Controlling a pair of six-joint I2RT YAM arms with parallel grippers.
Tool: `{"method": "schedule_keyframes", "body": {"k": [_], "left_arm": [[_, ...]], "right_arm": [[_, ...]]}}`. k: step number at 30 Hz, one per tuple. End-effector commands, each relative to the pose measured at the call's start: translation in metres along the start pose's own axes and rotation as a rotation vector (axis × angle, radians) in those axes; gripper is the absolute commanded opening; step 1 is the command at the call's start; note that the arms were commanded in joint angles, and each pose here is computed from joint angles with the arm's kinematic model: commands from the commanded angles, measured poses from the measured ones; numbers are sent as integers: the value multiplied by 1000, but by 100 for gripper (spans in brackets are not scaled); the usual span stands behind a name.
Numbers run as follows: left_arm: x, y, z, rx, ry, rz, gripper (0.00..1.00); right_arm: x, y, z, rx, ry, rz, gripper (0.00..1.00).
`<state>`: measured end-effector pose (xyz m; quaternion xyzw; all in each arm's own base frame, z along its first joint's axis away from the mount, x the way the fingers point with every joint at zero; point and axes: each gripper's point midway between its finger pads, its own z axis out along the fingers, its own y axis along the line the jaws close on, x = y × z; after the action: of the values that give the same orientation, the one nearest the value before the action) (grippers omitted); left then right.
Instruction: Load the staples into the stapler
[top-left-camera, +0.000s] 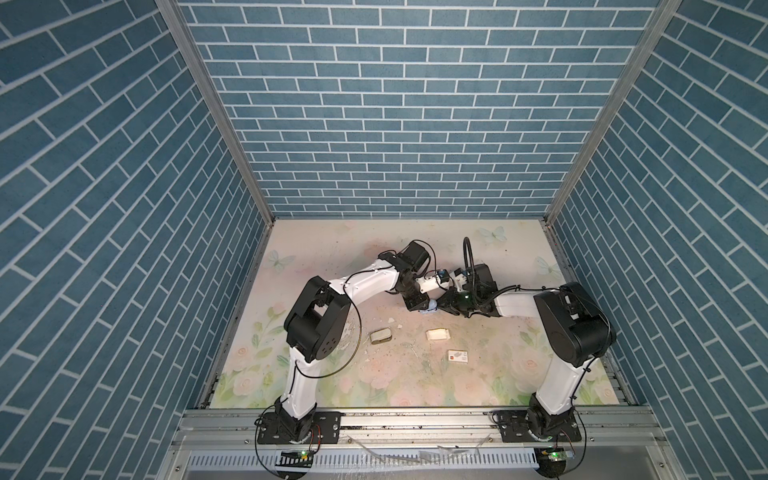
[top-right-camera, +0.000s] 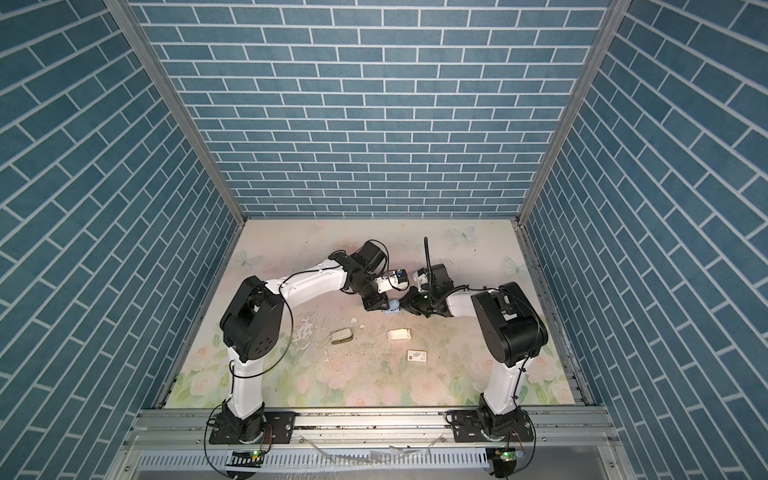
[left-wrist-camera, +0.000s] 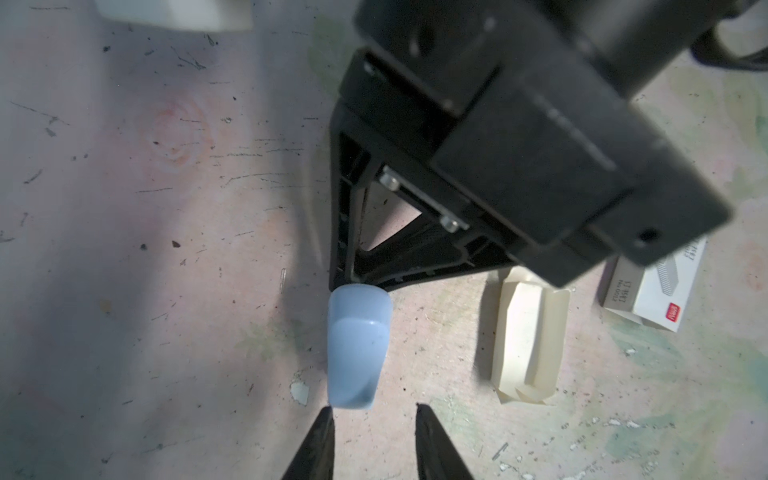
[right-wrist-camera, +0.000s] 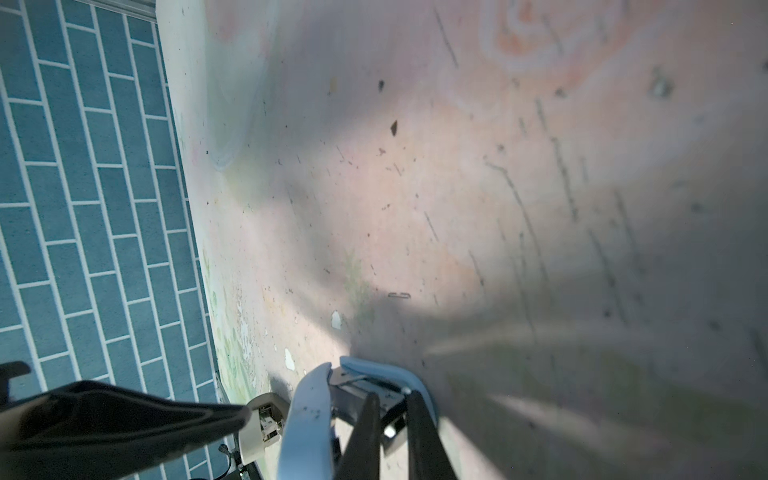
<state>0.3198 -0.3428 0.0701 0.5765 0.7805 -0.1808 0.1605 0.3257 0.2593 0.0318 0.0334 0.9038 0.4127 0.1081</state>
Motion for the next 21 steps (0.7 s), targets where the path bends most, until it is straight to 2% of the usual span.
{"method": "schedule_keyframes", "body": {"k": [1,21], "left_arm": [[-4,0,3,0,10,5,35],[-11,-1,13,-10,22,27,35]], "right_arm": [[2,-11,-7,68,-3,-5,14],[-6,-4,-14,-19,-51,15,18]]}}
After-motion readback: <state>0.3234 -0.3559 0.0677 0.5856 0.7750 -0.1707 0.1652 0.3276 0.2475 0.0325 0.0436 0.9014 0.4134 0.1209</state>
